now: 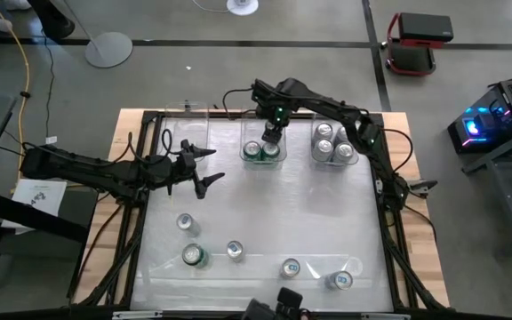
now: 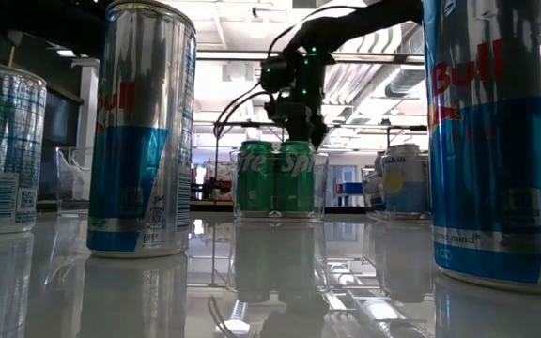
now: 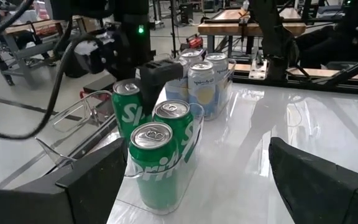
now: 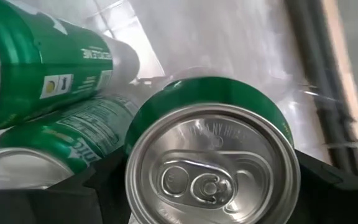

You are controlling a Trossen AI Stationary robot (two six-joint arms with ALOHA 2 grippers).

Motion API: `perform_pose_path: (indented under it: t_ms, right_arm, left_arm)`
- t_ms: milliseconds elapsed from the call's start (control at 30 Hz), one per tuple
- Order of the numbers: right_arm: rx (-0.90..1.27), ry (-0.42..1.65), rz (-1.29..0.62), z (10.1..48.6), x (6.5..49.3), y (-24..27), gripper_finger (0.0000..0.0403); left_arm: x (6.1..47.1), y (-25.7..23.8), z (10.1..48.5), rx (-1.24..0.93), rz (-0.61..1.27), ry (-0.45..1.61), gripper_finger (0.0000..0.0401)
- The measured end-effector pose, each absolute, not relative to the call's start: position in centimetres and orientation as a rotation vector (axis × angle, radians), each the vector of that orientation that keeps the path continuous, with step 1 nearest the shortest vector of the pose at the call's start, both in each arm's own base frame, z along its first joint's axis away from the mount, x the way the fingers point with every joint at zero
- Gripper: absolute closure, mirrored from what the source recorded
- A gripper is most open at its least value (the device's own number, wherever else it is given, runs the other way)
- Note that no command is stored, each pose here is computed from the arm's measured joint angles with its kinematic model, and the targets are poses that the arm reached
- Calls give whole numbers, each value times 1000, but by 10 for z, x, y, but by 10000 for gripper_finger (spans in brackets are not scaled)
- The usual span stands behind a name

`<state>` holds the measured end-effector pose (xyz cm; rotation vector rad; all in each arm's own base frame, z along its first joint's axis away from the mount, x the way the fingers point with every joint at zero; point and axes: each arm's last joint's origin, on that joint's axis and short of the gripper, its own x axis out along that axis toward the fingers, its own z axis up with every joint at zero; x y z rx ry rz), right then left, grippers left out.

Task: Sort soda cans
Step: Put the right green soda can into the middle transparent bin, then put the green soda can into the middle transparent bin

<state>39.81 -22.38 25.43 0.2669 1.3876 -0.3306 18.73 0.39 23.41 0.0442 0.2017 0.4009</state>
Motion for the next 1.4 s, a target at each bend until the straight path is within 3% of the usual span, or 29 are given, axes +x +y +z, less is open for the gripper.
perform_pose_path:
  t_ms: [200, 400, 733, 1033, 1233, 1400]
  right_arm:
    - [251, 1391, -302, 253, 401, -219, 118]
    - [250, 1390, -300, 253, 401, -219, 70]
    - [254, 1400, -299, 266, 397, -217, 61]
    - [135, 1372, -334, 320, 379, -192, 60]
    - [-13, 1249, -322, 383, 359, -124, 59]
    - [-71, 1026, -304, 427, 348, -50, 59]
  left_arm:
    - [187, 4, 234, 37, 402, 202, 34]
    - [187, 4, 234, 37, 402, 202, 34]
    - [187, 4, 234, 39, 402, 203, 34]
    - [185, 4, 233, 50, 400, 221, 34]
    - [177, -1, 240, 38, 371, 189, 34]
    - [169, -18, 255, 111, 226, 79, 34]
